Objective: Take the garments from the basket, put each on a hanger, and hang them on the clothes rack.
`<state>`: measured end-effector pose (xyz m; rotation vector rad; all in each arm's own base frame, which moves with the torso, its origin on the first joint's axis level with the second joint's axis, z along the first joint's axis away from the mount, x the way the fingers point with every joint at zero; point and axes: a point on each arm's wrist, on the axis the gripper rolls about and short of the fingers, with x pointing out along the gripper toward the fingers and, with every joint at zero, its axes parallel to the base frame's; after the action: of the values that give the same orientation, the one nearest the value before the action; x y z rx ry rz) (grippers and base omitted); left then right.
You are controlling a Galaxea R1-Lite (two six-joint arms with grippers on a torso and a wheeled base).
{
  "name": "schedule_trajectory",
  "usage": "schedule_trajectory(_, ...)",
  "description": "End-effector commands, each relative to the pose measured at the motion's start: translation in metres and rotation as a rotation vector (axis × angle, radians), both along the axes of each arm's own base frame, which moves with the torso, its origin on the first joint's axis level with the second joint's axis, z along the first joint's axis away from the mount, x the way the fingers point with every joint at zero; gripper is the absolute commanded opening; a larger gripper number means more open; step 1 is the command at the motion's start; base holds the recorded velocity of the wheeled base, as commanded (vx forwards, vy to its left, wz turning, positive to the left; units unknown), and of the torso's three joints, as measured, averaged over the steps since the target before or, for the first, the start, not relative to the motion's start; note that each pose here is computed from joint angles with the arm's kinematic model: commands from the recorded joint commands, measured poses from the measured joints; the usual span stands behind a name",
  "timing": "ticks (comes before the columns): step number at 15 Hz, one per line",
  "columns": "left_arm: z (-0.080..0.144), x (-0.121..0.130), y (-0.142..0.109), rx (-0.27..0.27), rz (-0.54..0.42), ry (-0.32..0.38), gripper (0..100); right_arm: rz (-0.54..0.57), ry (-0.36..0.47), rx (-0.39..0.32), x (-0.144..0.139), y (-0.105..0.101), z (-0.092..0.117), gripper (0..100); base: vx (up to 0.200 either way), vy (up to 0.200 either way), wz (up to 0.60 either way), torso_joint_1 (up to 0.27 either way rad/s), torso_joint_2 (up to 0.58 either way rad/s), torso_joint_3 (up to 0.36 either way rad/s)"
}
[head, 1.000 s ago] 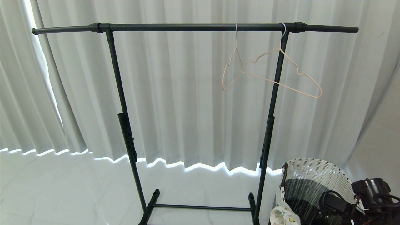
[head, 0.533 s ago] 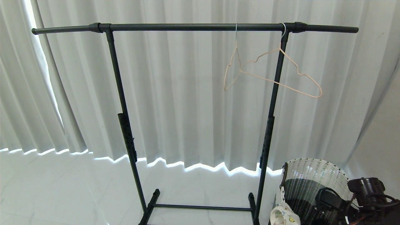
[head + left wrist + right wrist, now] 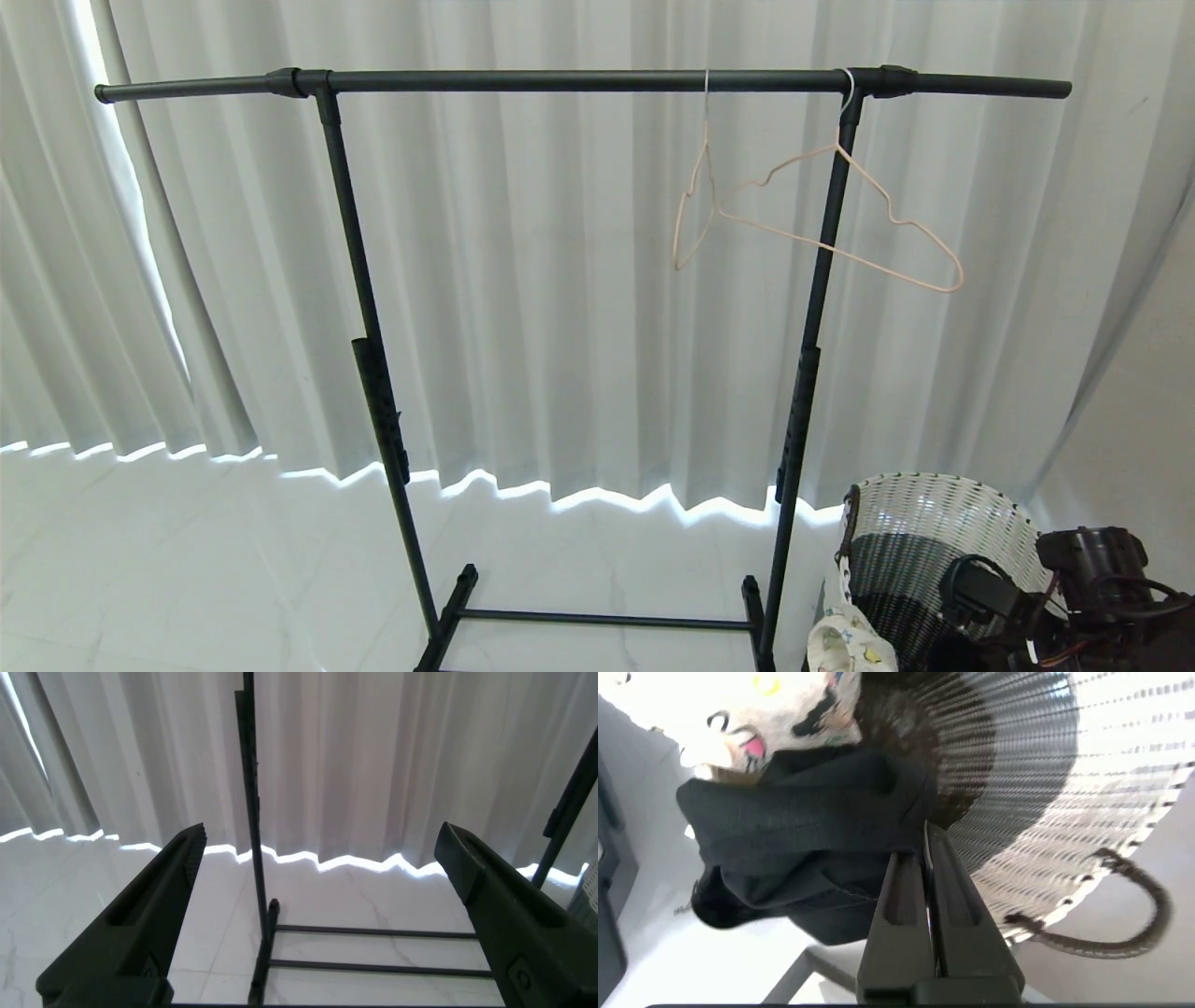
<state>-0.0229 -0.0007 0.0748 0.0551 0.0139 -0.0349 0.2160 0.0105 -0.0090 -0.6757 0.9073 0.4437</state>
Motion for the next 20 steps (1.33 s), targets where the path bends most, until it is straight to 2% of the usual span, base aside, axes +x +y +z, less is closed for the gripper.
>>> schedule_trajectory(1, 0.0, 0.0, 0.0, 0.0, 0.001, 0.0, 100, 0.0, -0.032, 0.003, -0.001, 0.0, 0.007, 0, 0.0, 0.0, 0.0, 0.0, 0.0, 0.0)
schedule_trajectory(3, 0.0, 0.0, 0.0, 0.0, -0.001, 0.0, 100, -0.004, -0.119, 0.015, -0.009, 0.0, 0.028, 0, 0.0, 0.0, 0.0, 0.0, 0.0, 0.0)
schedule_trajectory(6, 0.0, 0.0, 0.0, 0.0, -0.001, -0.001, 100, -0.007, -0.244, 0.02, -0.04, -0.002, 0.059, 0, 0.0, 0.0, 0.0, 0.0, 0.0, 0.0)
schedule_trajectory(8, 0.0, 0.0, 0.0, 0.0, 0.001, 0.0, 100, -0.016, -0.364, 0.016, -0.051, -0.003, 0.08, 0, 0.0, 0.0, 0.0, 0.0, 0.0, 0.0)
schedule_trajectory(10, 0.0, 0.0, 0.0, 0.0, 0.001, -0.001, 100, -0.064, -0.498, -0.02, -0.062, -0.004, 0.106, 0, 0.0, 0.0, 0.0, 0.0, 0.0, 0.0)
schedule_trajectory(12, 0.0, 0.0, 0.0, 0.009, -0.001, 0.002, 100, -0.108, -0.572, -0.011, -0.067, -0.009, 0.137, 0, 0.0, 0.0, 0.0, 0.0, 0.0, 0.0)
schedule_trajectory(13, 0.0, 0.0, 0.0, 0.006, -0.001, 0.0, 100, -0.121, -0.589, -0.006, -0.067, -0.01, 0.151, 0, 0.0, 0.0, 0.0, 0.0, 0.0, 0.0)
schedule_trajectory(14, 0.0, 0.0, 0.0, -0.008, -0.001, 0.001, 100, -0.145, -0.575, 0.009, -0.074, -0.011, 0.187, 0, 0.0, 0.0, 0.0, 0.0, 0.0, 0.0)
schedule_trajectory(16, 0.0, 0.0, 0.0, -0.009, -0.001, 0.001, 100, -0.134, -0.496, 0.014, -0.101, -0.01, 0.228, 0, 0.0, 0.0, 0.0, 0.0, 0.0, 0.0)
schedule_trajectory(18, 0.0, 0.0, 0.0, -0.009, -0.001, 0.002, 100, -0.108, -0.447, 0.024, -0.13, -0.009, 0.246, 0, 0.0, 0.0, 0.0, 0.0, 0.0, 0.0)
schedule_trajectory(20, 0.0, 0.0, 0.0, -0.006, -0.001, 0.002, 100, -0.104, -0.467, 0.025, -0.143, -0.009, 0.246, 0, -0.1, 0.0, 0.0, 0.001, 0.0, 0.001)
